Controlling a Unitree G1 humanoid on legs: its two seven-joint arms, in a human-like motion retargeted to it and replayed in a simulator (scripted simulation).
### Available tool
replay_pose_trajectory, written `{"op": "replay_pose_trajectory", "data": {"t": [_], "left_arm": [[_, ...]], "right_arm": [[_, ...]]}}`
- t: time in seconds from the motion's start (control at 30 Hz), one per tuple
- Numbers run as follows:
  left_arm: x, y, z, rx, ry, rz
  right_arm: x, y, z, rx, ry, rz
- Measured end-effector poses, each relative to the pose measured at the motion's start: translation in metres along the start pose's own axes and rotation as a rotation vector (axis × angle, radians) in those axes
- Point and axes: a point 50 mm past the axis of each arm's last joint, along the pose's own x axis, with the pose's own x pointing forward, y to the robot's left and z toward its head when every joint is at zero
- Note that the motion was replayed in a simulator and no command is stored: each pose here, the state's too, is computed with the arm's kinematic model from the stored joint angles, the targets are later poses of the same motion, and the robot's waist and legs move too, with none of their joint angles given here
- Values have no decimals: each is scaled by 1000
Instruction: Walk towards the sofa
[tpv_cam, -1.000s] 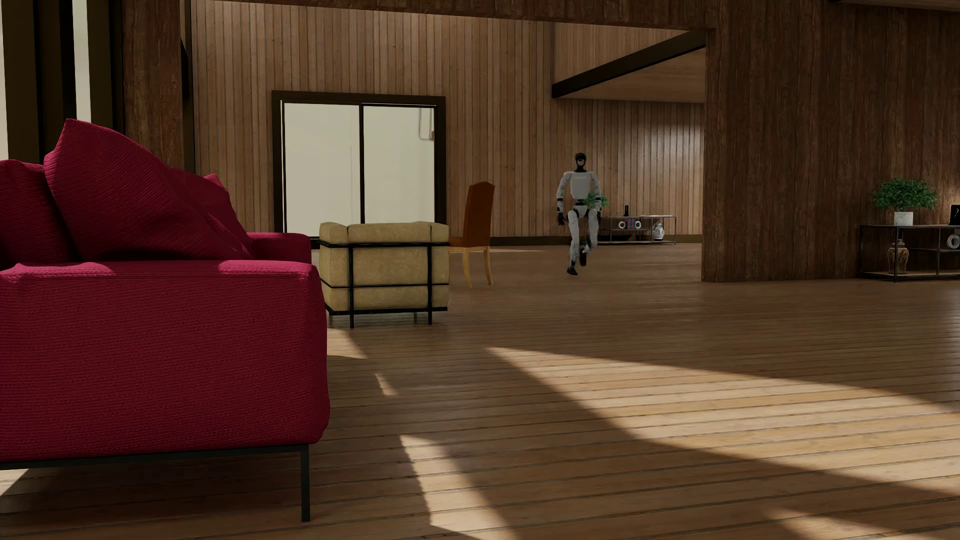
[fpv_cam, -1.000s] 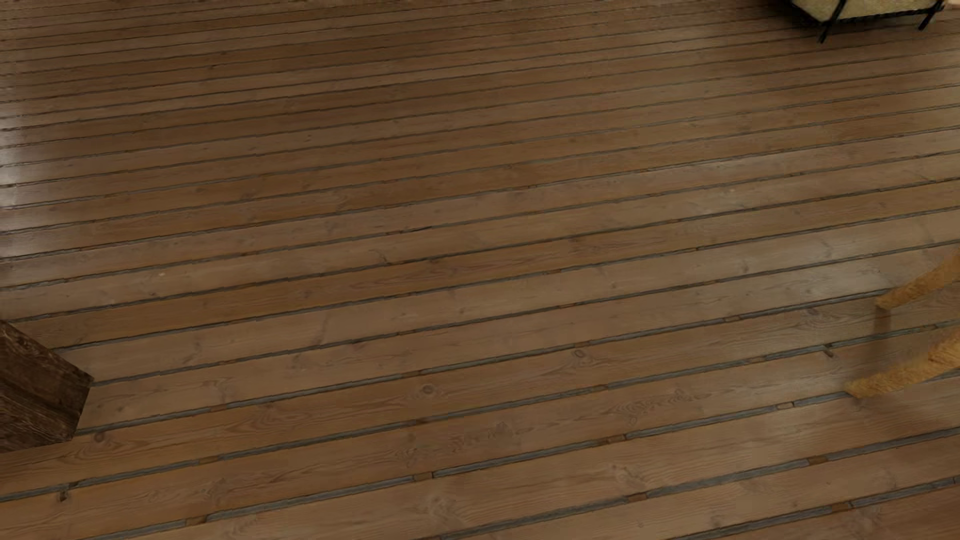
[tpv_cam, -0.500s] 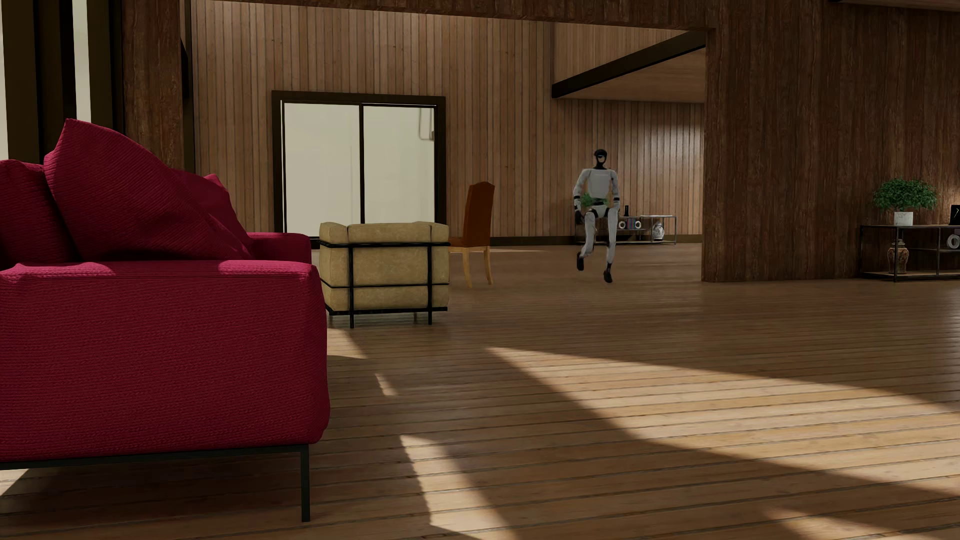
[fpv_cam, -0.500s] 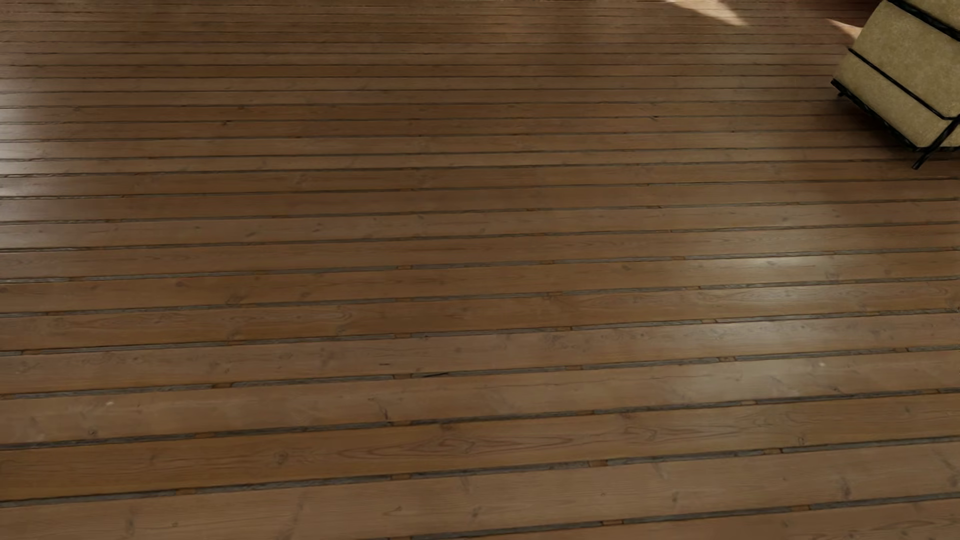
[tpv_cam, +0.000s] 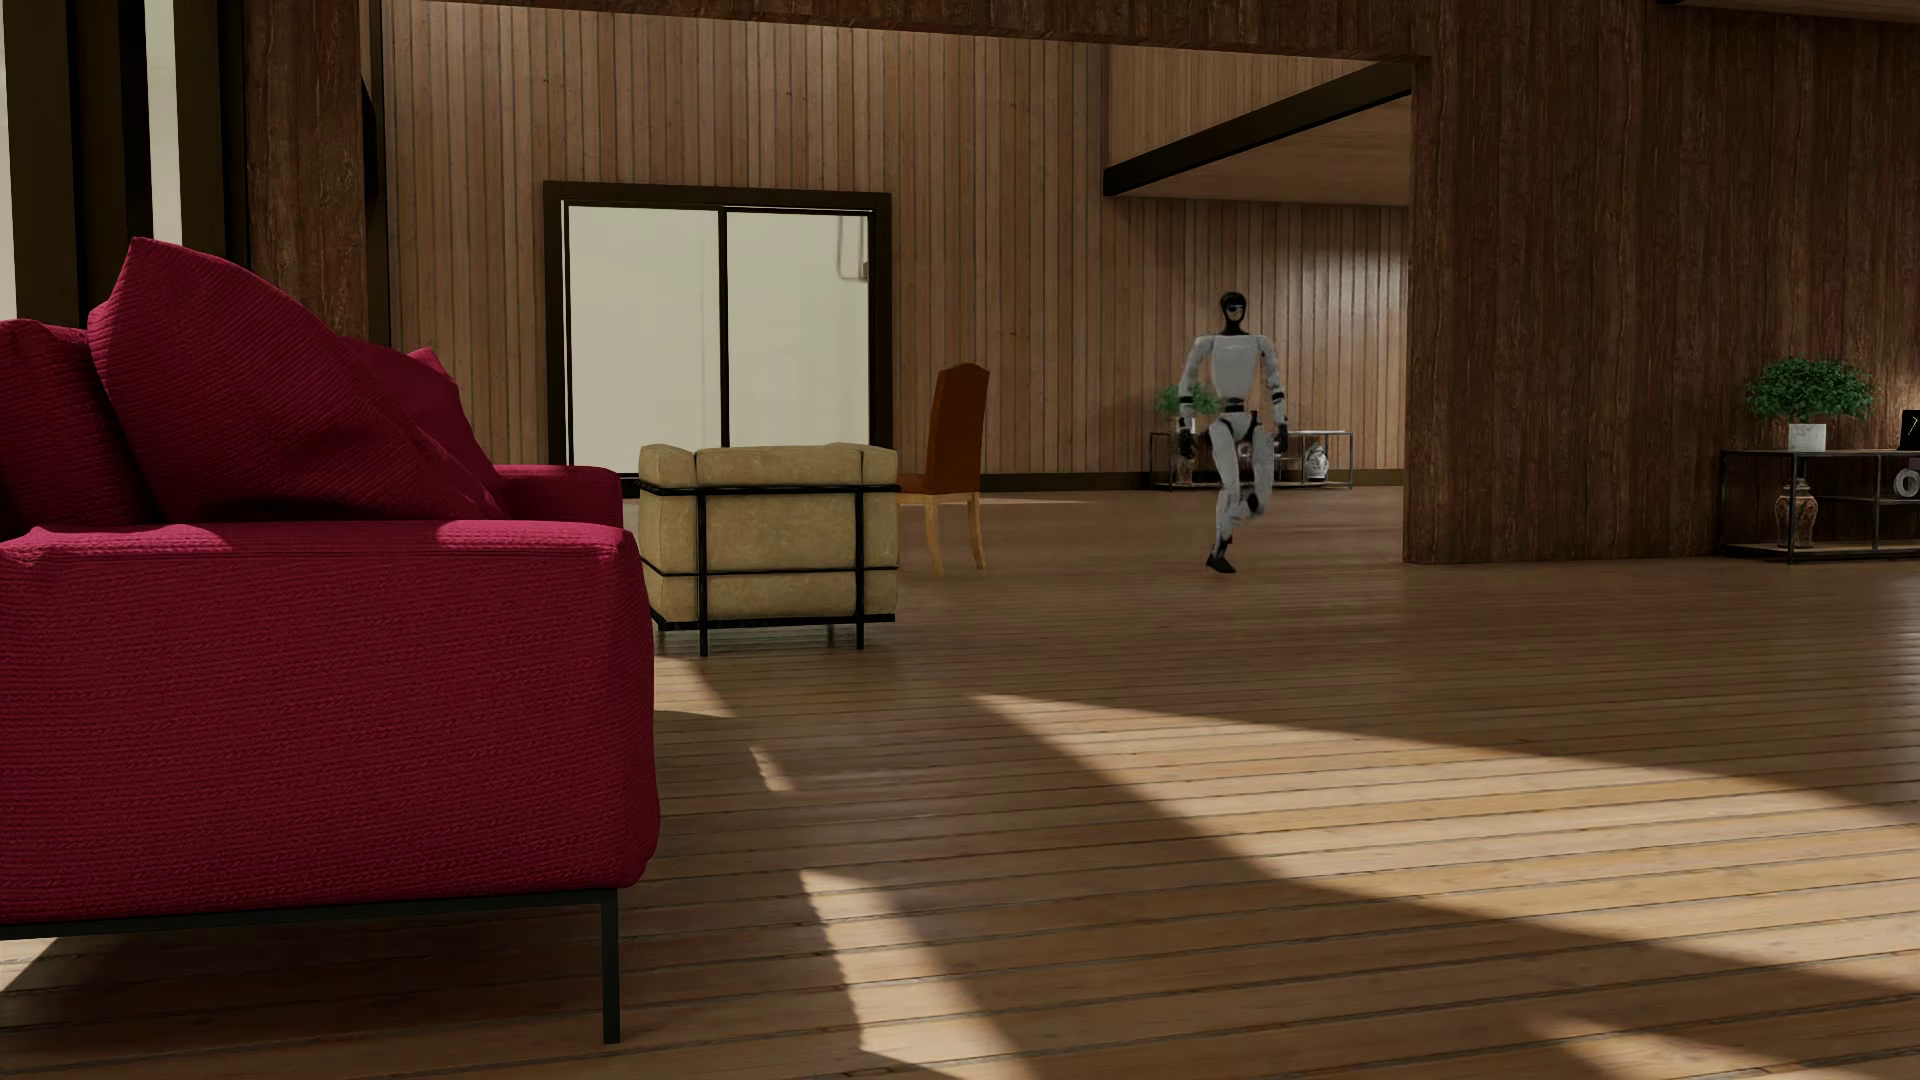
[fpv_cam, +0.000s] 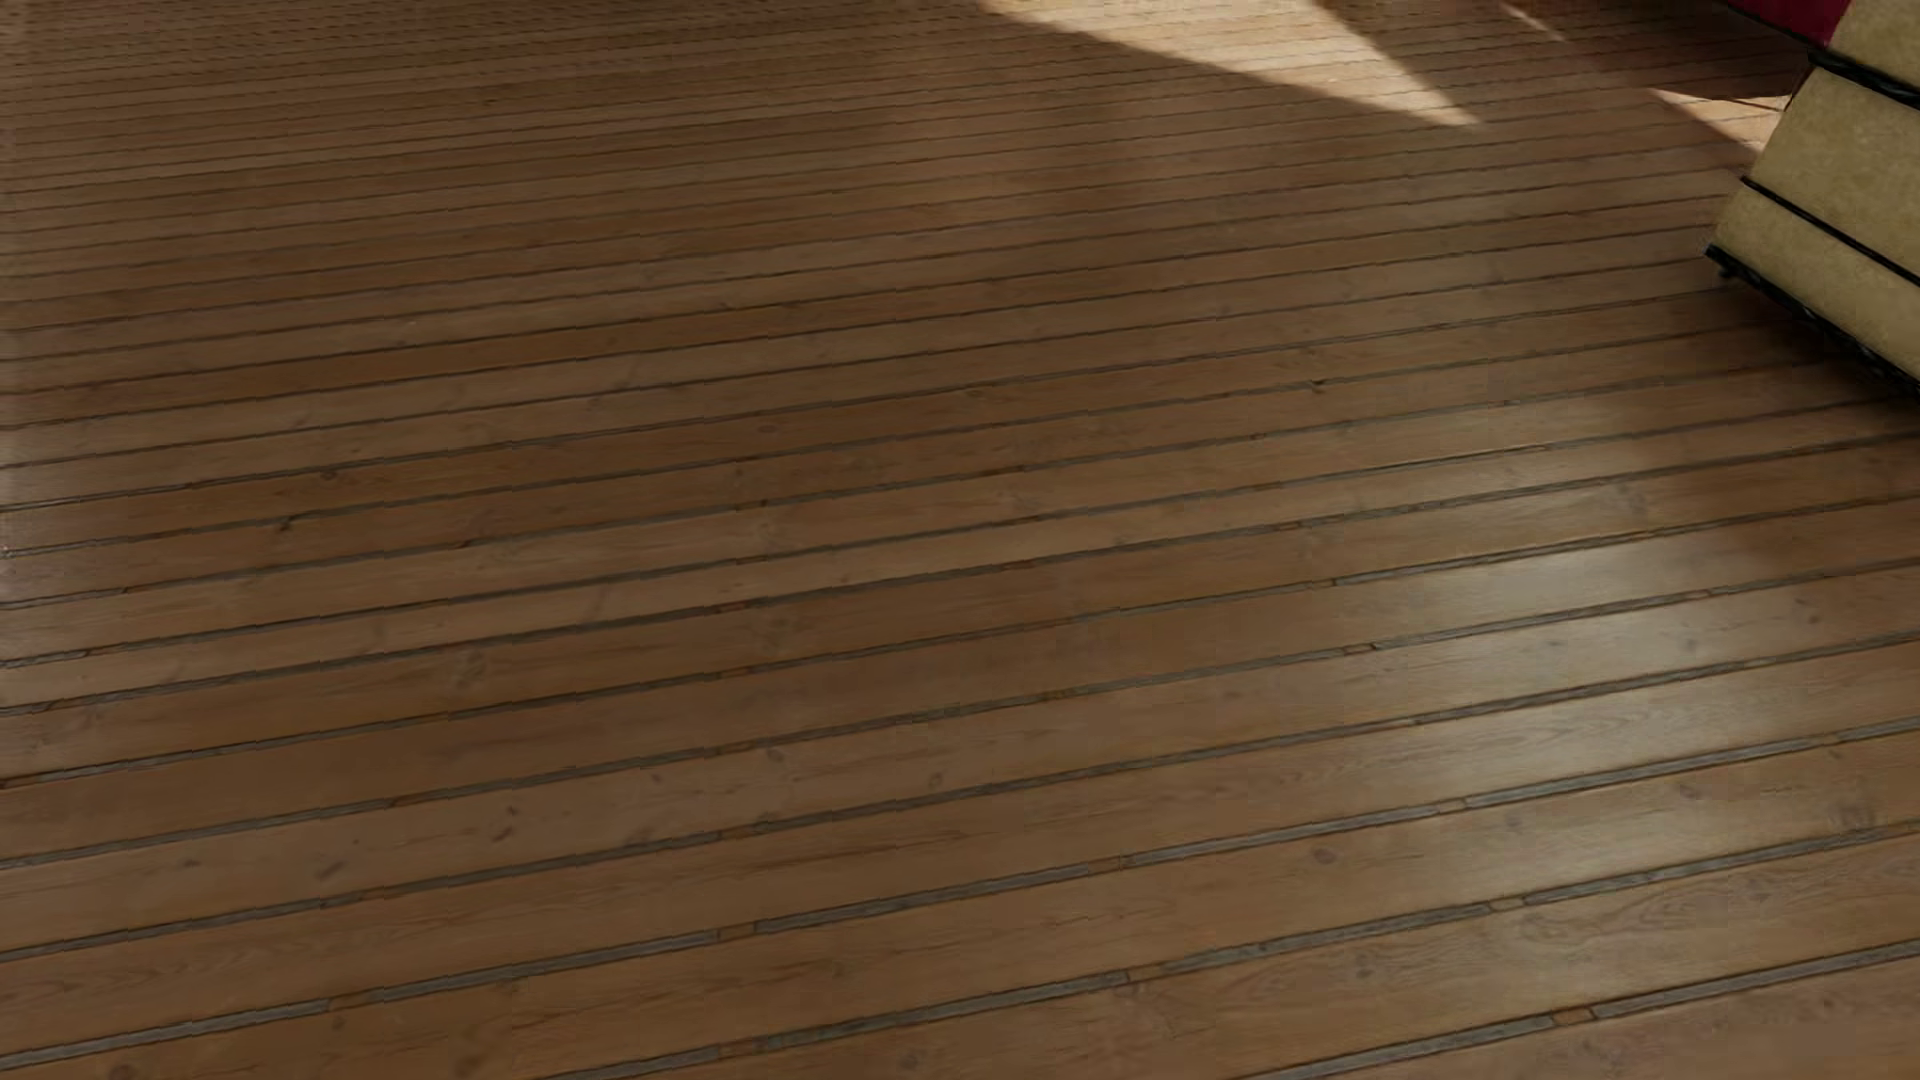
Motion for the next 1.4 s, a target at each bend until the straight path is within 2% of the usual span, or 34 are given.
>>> {"op": "replay_pose_trajectory", "data": {"t": [0.03, 0.07, 0.1, 0.13, 0.27, 0.33, 0.4, 0.5, 0.63, 0.8, 0.9, 0.97, 1.03, 1.1, 1.27, 1.33, 1.4], "left_arm": [[0, -6, -7, -41, 31, -3], [-5, -15, -11, -7, 21, -35], [-7, -24, -27, -65, 94, -39], [-11, -32, -34, -6, 106, -80], [-22, -46, -56, 2, 168, -120], [-27, -50, -65, 14, 189, -135], [-30, -53, -72, 16, 218, -146], [-22, -27, -69, -35, 229, -55], [-9, 12, -15, -18, 21, 39], [-9, 67, 64, -35, -263, 191], [-7, 58, 44, -108, -197, 187], [-4, 36, 1, -104, -21, 129], [-9, 13, -33, -12, 110, 38], [-21, -12, -67, -21, 221, -22], [-43, -58, -97, -69, 307, -123], [-41, -54, -93, -70, 292, -112], [-38, -42, -94, -54, 299, -87]], "right_arm": [[2, -2, 14, 0, -49, -6], [1, -6, 28, -9, -105, -12], [1, -11, 38, 1, -148, -29], [-1, -18, 55, 1, -214, -47], [-9, -50, 107, 7, -391, -132], [-8, -58, 111, 38, -395, -157], [-4, -51, 90, 78, -326, -145], [1, -26, 53, 12, -192, -68], [-5, -10, 0, -19, -33, -22], [-20, -4, -60, -23, 168, -5], [-24, -1, -78, -20, 243, 2], [-14, -5, -55, -62, 181, 5], [-5, -4, -10, -55, 14, 3], [-2, -10, 38, -28, -163, -20], [-22, -41, 129, -46, -516, -103], [-30, -48, 142, -36, -576, -126], [-20, -39, 119, -2, -485, -106]]}}
